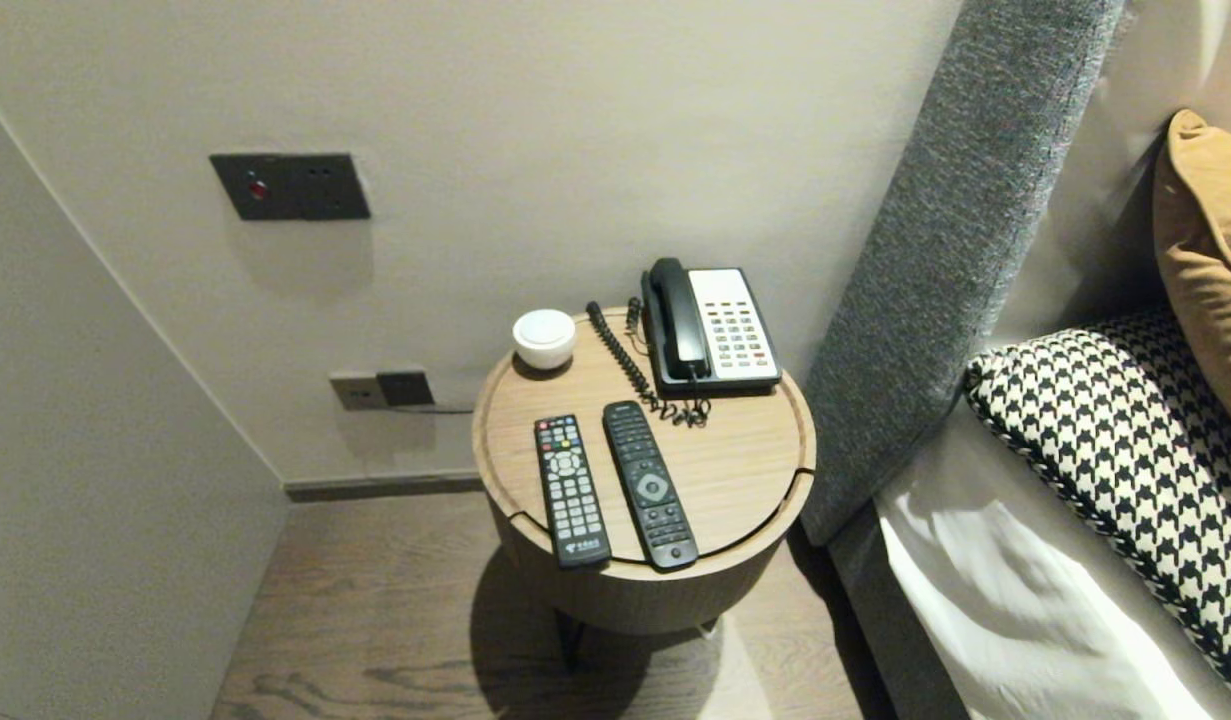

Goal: Open the nightstand drawer

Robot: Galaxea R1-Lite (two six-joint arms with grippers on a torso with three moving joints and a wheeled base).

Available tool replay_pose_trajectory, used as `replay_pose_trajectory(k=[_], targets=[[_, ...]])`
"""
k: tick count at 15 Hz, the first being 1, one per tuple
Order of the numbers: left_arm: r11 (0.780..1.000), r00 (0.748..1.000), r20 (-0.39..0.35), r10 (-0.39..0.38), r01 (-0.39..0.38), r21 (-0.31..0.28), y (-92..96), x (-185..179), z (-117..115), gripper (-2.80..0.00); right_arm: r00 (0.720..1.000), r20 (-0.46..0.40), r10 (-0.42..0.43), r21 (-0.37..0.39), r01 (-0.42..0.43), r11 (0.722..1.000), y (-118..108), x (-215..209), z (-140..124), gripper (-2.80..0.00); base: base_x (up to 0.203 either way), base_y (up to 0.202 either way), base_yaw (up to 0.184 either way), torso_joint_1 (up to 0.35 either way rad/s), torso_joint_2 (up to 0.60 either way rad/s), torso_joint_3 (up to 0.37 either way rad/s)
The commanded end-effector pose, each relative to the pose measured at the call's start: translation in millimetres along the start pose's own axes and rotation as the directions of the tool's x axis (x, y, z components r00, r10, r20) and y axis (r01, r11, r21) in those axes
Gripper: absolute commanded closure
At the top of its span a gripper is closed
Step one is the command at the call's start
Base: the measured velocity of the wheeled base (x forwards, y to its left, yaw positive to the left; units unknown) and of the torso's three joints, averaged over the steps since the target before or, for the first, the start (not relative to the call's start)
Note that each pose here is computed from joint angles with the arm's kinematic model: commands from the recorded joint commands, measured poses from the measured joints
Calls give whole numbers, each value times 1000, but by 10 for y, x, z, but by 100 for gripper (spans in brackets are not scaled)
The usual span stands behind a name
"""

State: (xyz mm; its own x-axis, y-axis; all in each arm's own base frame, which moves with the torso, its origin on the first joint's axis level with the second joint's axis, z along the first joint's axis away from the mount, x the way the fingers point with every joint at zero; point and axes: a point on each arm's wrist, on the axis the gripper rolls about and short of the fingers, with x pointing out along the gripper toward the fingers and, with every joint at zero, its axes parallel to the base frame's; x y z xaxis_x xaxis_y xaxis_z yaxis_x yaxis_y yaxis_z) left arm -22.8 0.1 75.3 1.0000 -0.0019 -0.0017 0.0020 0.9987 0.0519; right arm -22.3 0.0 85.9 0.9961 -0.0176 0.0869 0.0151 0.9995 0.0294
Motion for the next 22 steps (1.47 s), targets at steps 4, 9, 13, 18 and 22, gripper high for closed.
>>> replay_pose_trajectory(k=[4, 9, 13, 18, 22], targets=[[1000, 1000, 0, 0, 0, 0, 0, 0, 0, 0, 999, -38, 0, -4, 0, 1000, -3, 21, -111, 0, 0, 0, 0, 0, 0, 0], [1000, 1000, 0, 0, 0, 0, 0, 0, 0, 0, 1000, 0, 8, -13, -8, 1000, 1, -4, -5, 0, 0, 0, 0, 0, 0, 0], [1000, 1000, 0, 0, 0, 0, 0, 0, 0, 0, 999, -7, 45, -12, -46, 999, 21, -140, 434, 0, 0, 0, 0, 0, 0, 0], [1000, 1000, 0, 0, 0, 0, 0, 0, 0, 0, 984, -149, 97, 3, -97, 995, 55, 213, 1037, 0, 0, 0, 0, 0, 0, 0], [1000, 1000, 0, 0, 0, 0, 0, 0, 0, 0, 958, -256, 125, 33, -120, 992, 74, 642, 1358, 0, 0, 0, 0, 0, 0, 0]])
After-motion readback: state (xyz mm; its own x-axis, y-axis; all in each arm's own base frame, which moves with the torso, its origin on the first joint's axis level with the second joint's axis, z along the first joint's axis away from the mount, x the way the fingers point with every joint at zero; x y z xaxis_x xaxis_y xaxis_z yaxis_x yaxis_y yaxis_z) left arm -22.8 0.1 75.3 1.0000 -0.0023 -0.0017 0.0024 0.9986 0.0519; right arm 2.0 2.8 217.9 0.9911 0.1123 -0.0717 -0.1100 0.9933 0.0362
